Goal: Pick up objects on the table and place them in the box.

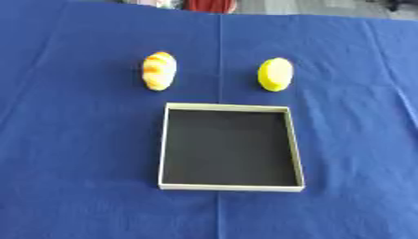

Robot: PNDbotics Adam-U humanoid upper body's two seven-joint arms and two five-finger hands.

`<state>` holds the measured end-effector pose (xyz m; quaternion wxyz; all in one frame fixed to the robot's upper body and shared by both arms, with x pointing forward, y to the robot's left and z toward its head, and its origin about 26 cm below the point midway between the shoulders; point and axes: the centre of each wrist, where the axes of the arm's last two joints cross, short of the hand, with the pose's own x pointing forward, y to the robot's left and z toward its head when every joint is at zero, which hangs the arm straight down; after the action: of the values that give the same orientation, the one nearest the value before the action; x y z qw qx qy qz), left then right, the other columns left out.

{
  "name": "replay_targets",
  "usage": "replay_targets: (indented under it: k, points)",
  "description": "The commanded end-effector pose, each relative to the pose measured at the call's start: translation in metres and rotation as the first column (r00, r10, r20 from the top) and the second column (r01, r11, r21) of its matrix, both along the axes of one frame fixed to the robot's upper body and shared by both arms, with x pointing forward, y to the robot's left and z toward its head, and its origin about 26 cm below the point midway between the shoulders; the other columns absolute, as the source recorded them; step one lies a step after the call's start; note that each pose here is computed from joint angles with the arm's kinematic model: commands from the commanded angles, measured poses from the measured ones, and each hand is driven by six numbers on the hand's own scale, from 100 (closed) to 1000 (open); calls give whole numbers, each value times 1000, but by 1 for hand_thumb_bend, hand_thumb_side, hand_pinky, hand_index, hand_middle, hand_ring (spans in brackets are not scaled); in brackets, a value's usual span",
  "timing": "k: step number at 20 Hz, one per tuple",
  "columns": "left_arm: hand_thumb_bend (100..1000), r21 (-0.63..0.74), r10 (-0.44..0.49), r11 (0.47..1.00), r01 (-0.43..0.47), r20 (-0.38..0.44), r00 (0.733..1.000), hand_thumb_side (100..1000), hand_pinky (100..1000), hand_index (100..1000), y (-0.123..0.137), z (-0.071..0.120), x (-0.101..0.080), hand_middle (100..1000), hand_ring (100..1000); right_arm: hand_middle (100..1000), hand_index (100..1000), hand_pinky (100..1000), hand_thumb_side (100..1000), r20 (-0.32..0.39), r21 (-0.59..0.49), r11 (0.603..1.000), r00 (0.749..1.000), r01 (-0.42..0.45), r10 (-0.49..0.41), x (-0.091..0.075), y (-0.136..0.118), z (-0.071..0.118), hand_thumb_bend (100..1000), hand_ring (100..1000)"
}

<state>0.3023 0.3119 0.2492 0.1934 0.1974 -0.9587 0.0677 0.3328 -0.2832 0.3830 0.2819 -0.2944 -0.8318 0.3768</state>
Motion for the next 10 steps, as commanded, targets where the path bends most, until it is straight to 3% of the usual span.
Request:
replay_targets:
  k: [1,10]
  points:
    - [232,33,-3,999,2,25,1000,675,797,821,1,9,-4,705,770,841,880,888,694,9,-73,996,999,54,-53,4,-10,10,100,905]
    - [231,40,-18,999,17,24,1000,675,797,820,-1,11,-3,705,771,849,892,896,599,-110,-296,955,992,28,-63,48,8,-13,166,916]
